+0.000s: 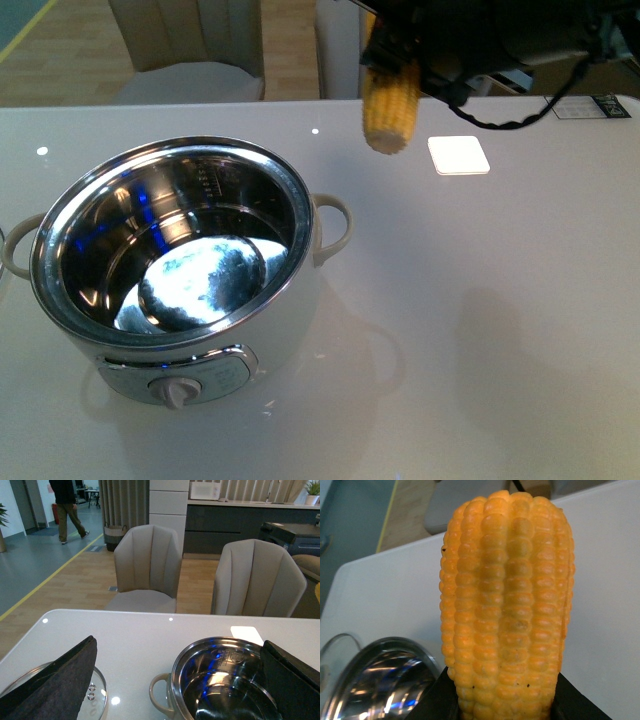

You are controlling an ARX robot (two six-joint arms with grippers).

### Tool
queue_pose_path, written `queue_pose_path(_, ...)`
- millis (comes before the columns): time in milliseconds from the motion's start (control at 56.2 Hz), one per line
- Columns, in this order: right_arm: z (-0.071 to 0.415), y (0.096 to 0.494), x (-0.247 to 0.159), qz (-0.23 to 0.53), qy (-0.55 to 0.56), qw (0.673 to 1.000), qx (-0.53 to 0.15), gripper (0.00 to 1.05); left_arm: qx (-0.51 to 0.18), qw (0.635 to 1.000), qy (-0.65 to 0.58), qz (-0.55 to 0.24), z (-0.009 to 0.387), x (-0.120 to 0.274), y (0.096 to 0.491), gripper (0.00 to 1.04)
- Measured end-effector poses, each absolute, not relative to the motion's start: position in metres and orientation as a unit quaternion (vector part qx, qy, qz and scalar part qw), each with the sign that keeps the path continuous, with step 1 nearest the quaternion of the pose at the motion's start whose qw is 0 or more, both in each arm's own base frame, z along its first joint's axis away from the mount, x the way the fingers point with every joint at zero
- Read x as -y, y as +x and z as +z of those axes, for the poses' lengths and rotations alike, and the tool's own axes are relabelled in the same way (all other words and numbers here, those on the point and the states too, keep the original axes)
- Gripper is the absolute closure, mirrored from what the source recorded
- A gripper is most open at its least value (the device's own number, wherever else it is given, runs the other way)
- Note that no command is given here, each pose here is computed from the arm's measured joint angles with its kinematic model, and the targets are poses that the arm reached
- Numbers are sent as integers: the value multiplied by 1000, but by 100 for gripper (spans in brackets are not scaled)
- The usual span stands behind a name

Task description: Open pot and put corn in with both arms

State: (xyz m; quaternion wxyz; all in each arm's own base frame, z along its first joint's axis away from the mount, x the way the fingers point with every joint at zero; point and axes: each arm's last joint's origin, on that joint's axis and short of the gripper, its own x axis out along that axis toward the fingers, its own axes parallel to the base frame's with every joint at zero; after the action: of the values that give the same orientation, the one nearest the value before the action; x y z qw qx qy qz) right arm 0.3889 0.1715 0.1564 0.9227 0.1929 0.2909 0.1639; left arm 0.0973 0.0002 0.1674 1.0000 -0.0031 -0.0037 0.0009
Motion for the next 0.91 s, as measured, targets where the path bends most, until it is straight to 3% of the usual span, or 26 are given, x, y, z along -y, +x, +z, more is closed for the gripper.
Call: queue_pose_path(907,133,386,-262,210,257,874,-356,82,4,1000,-3,1,167,0,97,7)
